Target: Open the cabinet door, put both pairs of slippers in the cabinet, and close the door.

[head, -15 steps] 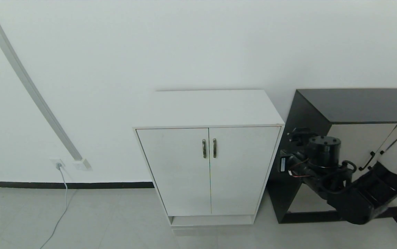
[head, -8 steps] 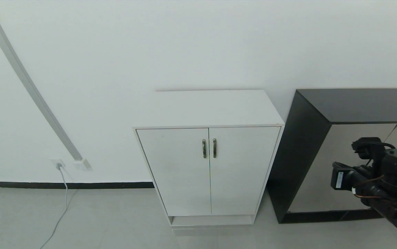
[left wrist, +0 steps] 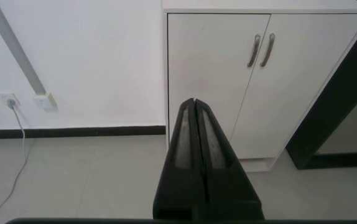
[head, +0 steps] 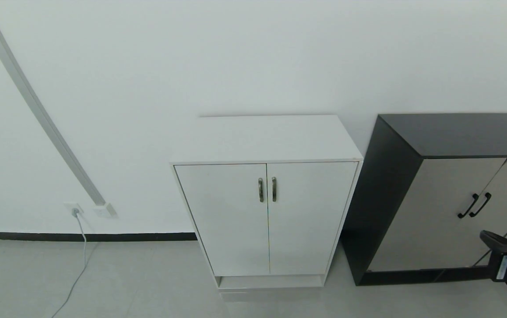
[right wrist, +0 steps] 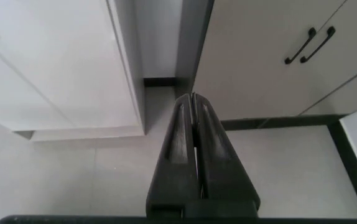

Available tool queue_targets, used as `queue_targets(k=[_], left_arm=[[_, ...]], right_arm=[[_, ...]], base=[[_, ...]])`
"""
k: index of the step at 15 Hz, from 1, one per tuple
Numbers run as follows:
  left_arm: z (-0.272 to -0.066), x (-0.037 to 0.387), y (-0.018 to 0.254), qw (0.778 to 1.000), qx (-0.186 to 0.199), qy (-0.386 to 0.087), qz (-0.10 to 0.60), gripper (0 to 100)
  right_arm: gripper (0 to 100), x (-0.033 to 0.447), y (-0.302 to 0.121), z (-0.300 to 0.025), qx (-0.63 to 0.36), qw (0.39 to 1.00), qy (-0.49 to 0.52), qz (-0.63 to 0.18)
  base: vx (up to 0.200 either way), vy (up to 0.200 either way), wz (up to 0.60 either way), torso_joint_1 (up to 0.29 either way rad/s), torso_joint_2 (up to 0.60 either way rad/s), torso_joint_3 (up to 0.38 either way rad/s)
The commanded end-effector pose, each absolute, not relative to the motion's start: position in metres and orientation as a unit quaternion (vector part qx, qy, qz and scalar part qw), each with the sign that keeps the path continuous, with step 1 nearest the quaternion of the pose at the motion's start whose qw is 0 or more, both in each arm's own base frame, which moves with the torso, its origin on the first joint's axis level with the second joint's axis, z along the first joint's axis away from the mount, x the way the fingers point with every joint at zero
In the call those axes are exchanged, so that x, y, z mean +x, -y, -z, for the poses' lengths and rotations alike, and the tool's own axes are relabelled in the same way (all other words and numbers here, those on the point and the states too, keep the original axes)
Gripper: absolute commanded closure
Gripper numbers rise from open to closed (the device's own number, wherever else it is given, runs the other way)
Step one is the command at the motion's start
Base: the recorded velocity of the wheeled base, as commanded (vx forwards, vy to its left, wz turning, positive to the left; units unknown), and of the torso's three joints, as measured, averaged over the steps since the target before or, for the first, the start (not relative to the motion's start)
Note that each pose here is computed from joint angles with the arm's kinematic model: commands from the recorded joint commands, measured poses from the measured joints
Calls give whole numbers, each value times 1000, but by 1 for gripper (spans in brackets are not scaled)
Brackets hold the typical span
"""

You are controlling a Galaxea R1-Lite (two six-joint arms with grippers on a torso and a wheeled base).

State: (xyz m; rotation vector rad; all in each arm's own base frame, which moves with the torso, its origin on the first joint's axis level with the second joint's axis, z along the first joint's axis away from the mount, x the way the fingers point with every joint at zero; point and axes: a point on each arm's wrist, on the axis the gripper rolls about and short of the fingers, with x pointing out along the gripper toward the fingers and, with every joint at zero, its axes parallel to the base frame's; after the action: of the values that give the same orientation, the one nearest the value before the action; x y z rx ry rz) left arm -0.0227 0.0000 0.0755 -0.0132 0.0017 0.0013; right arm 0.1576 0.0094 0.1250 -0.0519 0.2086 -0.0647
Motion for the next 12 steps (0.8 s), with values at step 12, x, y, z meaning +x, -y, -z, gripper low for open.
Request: queue_targets(k=[12], left_arm=[[-76,-23,0,1000,-7,-1,-1,100]], right_arm=[[100,39,-3,-116,-15,992,-116,-46]], base=[[0,0,0,0,0,0]])
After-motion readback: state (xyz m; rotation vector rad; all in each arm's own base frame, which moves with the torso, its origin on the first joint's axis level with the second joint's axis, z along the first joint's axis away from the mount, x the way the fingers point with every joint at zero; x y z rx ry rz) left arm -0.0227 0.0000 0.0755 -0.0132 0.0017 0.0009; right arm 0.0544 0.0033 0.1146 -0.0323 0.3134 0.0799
